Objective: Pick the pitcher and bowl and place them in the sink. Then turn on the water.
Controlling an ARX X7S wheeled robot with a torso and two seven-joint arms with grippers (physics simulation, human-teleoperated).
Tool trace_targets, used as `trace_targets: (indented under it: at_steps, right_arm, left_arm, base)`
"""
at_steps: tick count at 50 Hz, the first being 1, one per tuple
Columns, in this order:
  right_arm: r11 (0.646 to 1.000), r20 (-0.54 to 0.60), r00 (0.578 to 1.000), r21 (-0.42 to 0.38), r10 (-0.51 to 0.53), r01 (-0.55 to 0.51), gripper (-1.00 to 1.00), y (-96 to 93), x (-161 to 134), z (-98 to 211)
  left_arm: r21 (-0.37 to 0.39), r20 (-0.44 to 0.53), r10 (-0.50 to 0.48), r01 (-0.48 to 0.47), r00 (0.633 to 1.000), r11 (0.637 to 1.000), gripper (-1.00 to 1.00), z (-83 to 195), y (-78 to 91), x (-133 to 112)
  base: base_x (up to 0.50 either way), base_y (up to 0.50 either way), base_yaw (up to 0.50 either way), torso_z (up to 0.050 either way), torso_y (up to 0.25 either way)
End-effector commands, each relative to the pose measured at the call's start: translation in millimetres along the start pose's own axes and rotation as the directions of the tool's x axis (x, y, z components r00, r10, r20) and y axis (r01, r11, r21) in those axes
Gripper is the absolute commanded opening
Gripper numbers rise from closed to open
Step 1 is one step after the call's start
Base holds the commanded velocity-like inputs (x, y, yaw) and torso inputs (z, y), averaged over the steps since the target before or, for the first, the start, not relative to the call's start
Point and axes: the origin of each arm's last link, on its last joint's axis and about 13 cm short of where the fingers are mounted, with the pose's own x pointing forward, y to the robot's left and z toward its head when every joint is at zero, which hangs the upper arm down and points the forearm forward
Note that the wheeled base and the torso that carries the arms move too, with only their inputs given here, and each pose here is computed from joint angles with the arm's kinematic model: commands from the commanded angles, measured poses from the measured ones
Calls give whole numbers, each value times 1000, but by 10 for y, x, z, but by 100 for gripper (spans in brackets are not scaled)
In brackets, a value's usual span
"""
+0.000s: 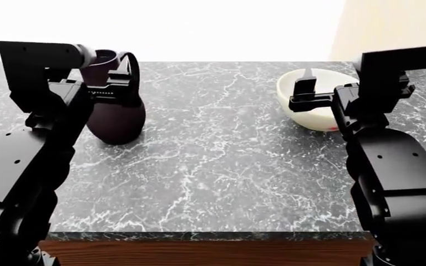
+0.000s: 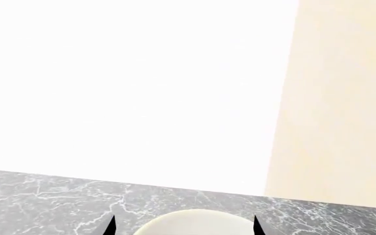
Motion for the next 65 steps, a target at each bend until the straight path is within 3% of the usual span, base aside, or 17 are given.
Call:
trace_targets:
  at_steps: [1, 11, 22, 65]
  right_arm:
    - [1000, 1, 1000, 1, -3, 3, 100, -4, 1, -11]
    - [1000, -5, 1000, 8, -8, 8, 100, -17, 3, -45]
    - [1000, -11, 1000, 7, -5, 6, 100, -6, -3, -63]
    - [1000, -16, 1000, -3, -2, 2, 100, 6, 23, -61]
  left_arm:
    - [38, -37, 2, 0, 999, 999, 100, 32, 12, -98]
    - [140, -227, 20, 13, 974, 990, 100, 169, 128, -440]
    - [117, -289, 36, -2, 957, 993, 100, 195, 288, -512]
    - [94, -387, 74, -40, 919, 995, 100, 117, 409, 541]
  base:
    - [0, 0, 0, 0, 0]
    - [0, 0, 0, 0, 0]
    - [0, 0, 0, 0, 0]
    - [0, 0, 0, 0, 0]
